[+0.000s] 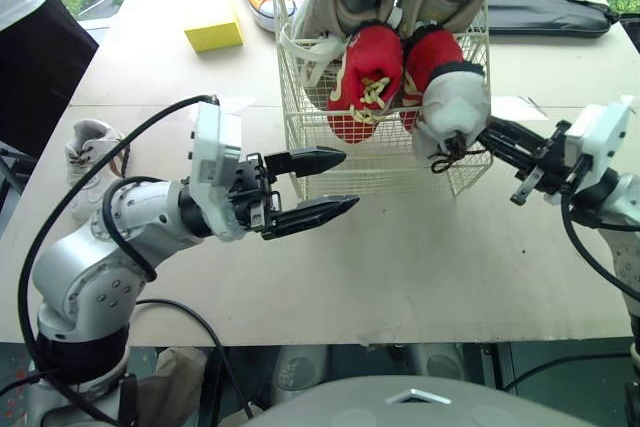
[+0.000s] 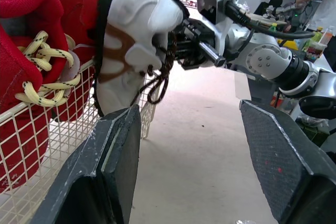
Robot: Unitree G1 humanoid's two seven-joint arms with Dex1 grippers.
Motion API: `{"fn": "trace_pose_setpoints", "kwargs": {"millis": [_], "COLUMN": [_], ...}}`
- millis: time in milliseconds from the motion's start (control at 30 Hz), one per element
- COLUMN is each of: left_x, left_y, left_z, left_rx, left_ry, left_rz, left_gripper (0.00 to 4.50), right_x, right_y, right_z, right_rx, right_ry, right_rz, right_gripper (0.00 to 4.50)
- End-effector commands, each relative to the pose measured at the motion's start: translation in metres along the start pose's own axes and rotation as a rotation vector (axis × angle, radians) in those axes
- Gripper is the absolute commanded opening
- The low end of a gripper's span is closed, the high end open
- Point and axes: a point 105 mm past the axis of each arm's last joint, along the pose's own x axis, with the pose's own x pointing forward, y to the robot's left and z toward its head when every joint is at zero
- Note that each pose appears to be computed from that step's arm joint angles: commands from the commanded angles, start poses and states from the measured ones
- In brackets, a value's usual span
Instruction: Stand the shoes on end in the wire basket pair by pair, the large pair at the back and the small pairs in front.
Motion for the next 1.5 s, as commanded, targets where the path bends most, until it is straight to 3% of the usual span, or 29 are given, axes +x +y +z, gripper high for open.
{"fn": "trace_pose_setpoints", "kwargs": {"millis": [33, 333, 433, 633, 800, 900, 1000, 1133, 1367, 1500], "left_x": [-0.002, -0.002, -0.004, -0.012, -0.032, -0.058, -0.103, -0.165, -0.259, -0.289], "left_y": [-0.003, -0.009, -0.008, -0.009, 0.006, 0.027, 0.058, 0.081, 0.065, 0.05], "left_z": [0.001, -0.006, -0.006, -0.006, -0.001, 0.0, 0.002, -0.009, -0.051, -0.064], "left_rx": [0.023, 0.029, 0.029, 0.048, 0.008, -0.032, -0.009, 0.03, 0.0, -0.002], "left_ry": [-0.011, 0.033, 0.04, 0.032, -0.03, -0.09, -0.16, -0.157, -0.061, -0.003], "left_rz": [-0.014, -0.007, 0.015, 0.083, 0.257, 0.431, 0.693, 0.992, 1.342, 1.454], "left_gripper": [3.3, 3.3, 3.37, 3.37, 3.37, 3.37, 3.37, 3.37, 3.37, 3.37], "right_x": [-0.005, -0.01, -0.013, -0.026, -0.05, -0.058, -0.05, -0.036, -0.014, -0.004], "right_y": [0.01, 0.002, -0.003, -0.033, -0.041, -0.032, 0.012, 0.053, 0.071, 0.076], "right_z": [-0.015, -0.03, -0.026, -0.005, 0.003, 0.022, 0.05, 0.07, 0.1, 0.096], "right_rx": [0.038, 0.085, 0.046, -0.195, -0.281, -0.176, -0.044, 0.002, -0.002, 0.016], "right_ry": [0.075, 0.148, 0.151, 0.185, 0.294, 0.243, 0.129, 0.027, -0.204, -0.231], "right_rz": [0.107, 0.098, 0.078, -0.117, -0.144, -0.085, 0.178, 0.41, 0.493, 0.541], "right_gripper": [0.0, 0.0, 1.03, 3.64, 3.64, 3.64, 3.64, 3.64, 3.64, 3.64]}}
